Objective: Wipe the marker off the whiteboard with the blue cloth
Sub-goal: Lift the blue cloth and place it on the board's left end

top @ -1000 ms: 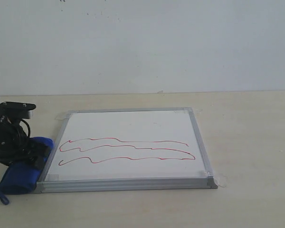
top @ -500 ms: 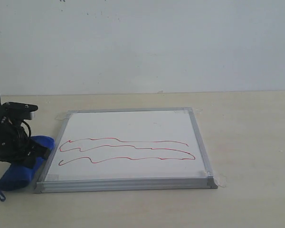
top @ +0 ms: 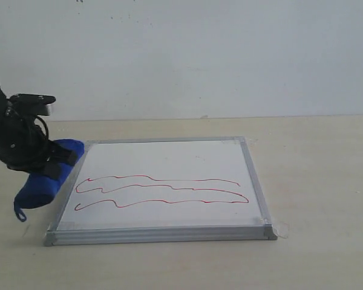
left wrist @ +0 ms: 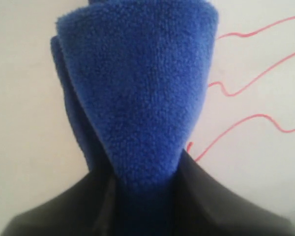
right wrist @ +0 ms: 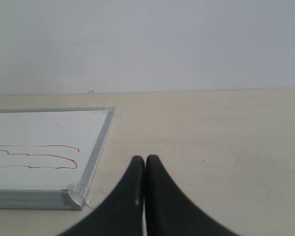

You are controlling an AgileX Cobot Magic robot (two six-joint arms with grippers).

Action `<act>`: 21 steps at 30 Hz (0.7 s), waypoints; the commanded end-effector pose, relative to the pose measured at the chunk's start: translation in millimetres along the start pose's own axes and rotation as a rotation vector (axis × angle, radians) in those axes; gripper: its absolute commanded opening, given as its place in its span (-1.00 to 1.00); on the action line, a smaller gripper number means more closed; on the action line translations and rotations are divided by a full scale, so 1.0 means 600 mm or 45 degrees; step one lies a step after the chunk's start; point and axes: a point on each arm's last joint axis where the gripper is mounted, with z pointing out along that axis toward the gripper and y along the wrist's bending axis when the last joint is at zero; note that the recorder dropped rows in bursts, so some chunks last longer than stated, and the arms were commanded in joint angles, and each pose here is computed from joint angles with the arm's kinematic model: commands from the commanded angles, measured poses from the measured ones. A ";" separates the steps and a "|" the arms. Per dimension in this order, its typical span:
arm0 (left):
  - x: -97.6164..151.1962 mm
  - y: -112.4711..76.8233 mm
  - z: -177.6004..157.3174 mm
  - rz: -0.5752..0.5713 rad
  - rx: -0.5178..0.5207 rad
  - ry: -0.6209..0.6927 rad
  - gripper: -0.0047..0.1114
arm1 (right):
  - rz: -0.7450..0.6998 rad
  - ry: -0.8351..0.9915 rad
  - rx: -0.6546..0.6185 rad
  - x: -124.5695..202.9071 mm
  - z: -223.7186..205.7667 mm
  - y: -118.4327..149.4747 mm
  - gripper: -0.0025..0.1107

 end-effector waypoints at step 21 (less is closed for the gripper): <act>-0.019 -0.099 0.136 0.195 -0.099 0.088 -0.85 | -0.007 -0.013 0.003 -0.002 -0.001 0.000 -0.96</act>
